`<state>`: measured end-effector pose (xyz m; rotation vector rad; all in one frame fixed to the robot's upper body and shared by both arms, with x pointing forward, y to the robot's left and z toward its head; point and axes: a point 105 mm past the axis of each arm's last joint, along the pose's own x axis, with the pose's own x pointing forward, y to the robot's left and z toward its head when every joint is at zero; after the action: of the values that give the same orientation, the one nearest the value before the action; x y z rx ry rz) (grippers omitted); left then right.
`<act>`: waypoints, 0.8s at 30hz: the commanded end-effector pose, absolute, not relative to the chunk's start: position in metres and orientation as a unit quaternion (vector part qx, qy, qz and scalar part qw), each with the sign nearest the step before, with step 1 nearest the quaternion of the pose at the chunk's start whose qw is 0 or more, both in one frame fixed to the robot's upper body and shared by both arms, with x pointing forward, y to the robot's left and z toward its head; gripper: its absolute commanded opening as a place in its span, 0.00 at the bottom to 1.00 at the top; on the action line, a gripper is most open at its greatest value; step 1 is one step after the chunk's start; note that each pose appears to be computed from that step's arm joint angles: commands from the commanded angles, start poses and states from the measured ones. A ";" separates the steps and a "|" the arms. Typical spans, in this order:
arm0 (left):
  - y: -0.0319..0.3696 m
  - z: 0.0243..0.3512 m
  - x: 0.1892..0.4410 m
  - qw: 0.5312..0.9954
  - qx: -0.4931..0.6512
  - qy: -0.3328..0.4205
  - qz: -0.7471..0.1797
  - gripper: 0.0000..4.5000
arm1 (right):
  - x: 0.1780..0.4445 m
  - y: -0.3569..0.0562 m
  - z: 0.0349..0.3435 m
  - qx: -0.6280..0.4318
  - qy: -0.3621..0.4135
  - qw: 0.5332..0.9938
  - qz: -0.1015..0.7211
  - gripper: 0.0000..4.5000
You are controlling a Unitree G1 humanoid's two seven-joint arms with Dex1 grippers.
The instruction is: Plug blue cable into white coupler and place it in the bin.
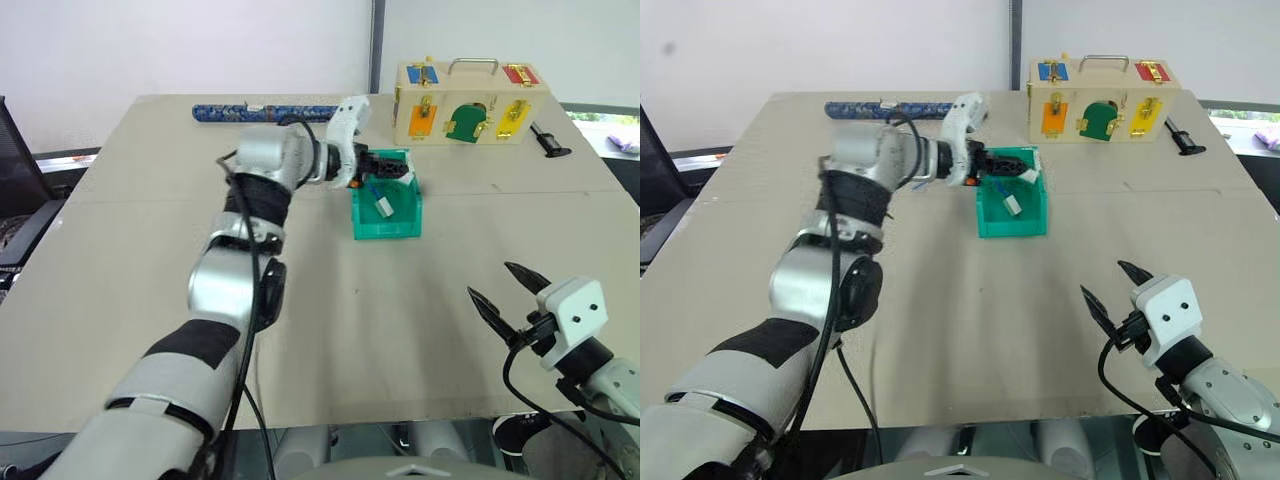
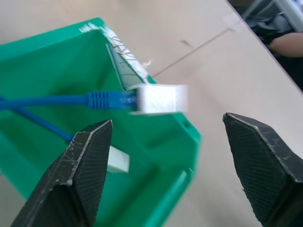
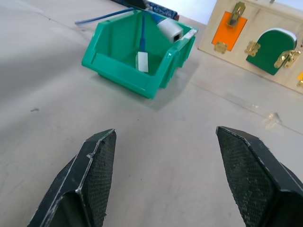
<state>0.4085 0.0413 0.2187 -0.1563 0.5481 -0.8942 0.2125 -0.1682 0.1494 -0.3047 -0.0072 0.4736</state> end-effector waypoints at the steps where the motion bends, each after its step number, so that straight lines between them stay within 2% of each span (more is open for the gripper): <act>1: 0.049 0.231 0.381 0.849 -0.049 0.236 -0.470 0.87 | 0.216 -0.169 0.157 -0.155 -0.024 0.958 0.240 0.73; 3: 0.054 0.227 0.368 0.841 -0.051 0.231 -0.487 0.87 | 0.219 -0.169 0.156 -0.155 -0.024 0.956 0.248 0.73; 6: 0.066 0.221 0.359 0.851 -0.014 0.184 -0.493 0.87 | 0.222 -0.169 0.157 -0.153 -0.024 0.954 0.258 0.73; 9: 0.085 0.214 0.349 0.867 -0.006 0.126 -0.482 0.87 | 0.223 -0.169 0.159 -0.157 -0.026 0.951 0.266 0.73; 11: 0.097 0.213 0.340 0.877 0.001 0.043 -0.479 0.87 | 0.224 -0.170 0.161 -0.156 -0.030 0.948 0.274 0.73; 13: 0.113 0.200 0.322 0.870 0.000 0.021 -0.492 0.87 | 0.225 -0.171 0.164 -0.158 -0.033 0.946 0.280 0.73; 17: 0.138 0.178 0.298 0.871 0.022 0.010 -0.491 0.87 | 0.224 -0.179 0.168 -0.162 -0.035 0.944 0.285 0.73; 24: 0.182 0.142 0.261 0.888 0.049 0.054 -0.454 0.87 | 0.214 -0.208 0.160 -0.184 0.001 0.941 0.285 0.73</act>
<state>0.2701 0.1773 0.1299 0.0505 0.1684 -0.9348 0.2174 -0.2011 0.1498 -0.3440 0.0392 0.5804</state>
